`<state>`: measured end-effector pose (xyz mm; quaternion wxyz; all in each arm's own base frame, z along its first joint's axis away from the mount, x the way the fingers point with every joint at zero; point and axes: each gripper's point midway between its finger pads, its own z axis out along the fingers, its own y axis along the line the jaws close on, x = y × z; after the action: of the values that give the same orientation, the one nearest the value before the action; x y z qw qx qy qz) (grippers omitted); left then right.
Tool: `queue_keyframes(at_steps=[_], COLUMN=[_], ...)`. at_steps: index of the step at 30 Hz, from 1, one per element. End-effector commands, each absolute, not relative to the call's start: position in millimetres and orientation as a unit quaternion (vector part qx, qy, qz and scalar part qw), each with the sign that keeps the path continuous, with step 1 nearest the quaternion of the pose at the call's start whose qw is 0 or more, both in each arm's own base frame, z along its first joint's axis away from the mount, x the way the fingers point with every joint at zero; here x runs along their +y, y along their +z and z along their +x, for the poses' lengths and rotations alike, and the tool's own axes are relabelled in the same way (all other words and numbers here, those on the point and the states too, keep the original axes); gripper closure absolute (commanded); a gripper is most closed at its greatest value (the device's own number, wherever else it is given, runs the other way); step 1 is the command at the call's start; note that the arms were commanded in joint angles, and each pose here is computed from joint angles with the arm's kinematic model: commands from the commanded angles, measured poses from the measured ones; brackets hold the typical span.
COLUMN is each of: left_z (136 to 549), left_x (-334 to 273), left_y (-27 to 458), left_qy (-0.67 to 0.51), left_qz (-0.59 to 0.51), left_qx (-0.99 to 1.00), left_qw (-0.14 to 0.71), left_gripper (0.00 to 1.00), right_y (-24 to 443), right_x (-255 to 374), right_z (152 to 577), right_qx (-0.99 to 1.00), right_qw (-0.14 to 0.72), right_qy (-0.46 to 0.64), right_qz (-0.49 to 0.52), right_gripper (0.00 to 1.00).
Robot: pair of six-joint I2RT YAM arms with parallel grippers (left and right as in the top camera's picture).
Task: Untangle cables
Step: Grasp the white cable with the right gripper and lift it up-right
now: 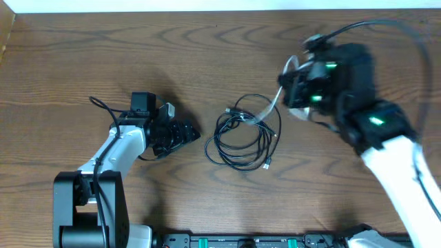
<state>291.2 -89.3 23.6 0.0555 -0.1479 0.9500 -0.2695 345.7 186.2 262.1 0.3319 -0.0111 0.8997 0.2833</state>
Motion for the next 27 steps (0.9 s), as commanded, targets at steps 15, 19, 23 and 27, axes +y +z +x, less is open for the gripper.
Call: queue_keyframes(at_steps=[15, 19, 23, 27], left_z=[292.9, 292.9, 292.9, 292.9], left_x=[-87.8, -87.8, -87.8, -87.8], left_y=[27.3, 27.3, 27.3, 27.3], left_qy=[-0.267, -0.267, -0.267, -0.267], left_qz=[-0.145, -0.145, -0.145, -0.145], left_qx=[0.951, 0.951, 0.951, 0.951], left_qw=[0.062, 0.062, 0.062, 0.063], left_gripper=[0.15, 0.15, 0.15, 0.15], right_y=[351.2, 351.5, 326.0, 297.7], right_x=[108.3, 117.5, 132.7, 174.0], right_z=[342.7, 326.5, 323.3, 313.4], right_qx=[0.885, 0.886, 0.902, 0.904], right_qw=[0.427, 0.396, 0.348, 0.258], right_qy=[0.182, 0.242, 0.252, 0.330], right_qz=[0.035, 0.006, -0.036, -0.090], right_gripper=[0.99, 0.99, 0.99, 0.99])
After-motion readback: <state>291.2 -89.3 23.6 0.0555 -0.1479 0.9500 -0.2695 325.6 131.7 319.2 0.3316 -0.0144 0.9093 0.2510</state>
